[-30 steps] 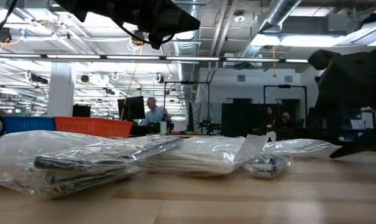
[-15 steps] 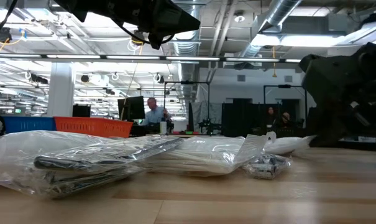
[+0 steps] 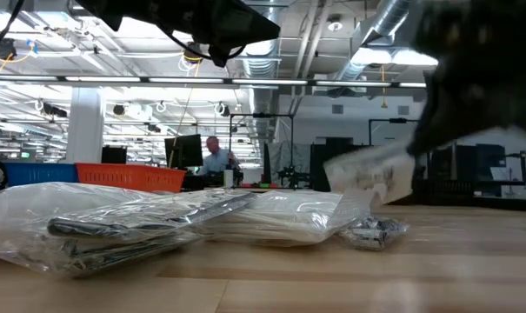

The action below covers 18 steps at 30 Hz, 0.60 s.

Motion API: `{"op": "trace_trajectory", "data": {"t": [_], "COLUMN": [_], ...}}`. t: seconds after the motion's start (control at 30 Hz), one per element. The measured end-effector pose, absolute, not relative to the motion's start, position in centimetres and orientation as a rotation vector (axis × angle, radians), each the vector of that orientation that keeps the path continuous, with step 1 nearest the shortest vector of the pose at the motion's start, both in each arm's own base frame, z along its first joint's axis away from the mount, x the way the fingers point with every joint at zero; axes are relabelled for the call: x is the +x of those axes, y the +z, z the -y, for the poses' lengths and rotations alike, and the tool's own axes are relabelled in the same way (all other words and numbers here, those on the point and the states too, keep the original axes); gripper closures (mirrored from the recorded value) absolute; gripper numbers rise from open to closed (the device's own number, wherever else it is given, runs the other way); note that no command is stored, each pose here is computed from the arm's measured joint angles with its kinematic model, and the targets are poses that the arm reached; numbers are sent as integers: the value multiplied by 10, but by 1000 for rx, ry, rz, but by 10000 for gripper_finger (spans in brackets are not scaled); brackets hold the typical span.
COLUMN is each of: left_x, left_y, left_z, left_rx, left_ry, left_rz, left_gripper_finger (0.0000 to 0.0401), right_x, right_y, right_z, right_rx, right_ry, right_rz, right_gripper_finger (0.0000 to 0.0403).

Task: Pick & Place Travel size toiletries
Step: Put the cotton pack into the left black bin

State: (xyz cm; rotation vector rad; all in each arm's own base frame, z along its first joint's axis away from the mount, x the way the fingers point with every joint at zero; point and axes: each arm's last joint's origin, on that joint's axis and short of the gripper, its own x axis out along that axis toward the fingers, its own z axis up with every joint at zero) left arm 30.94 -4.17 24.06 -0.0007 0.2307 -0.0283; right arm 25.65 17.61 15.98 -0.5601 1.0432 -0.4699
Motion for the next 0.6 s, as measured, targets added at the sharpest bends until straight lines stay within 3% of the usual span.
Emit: {"op": "trace_trajectory", "data": {"t": [0.2,0.6], "left_x": [309,309], "left_y": [241,240], "left_z": [44,44], "left_rx": [27,33], "left_ry": [-42,-60], "left_rz": [-230,-241], "left_gripper_finger": [364,233], "right_x": [251,226], "right_y": [213,278], "right_z": [-169,-147], "right_rx": [-382,-139], "right_ry": [-462,-469], "right_rz": [-910,-716], "right_gripper_finger": [402,402]}}
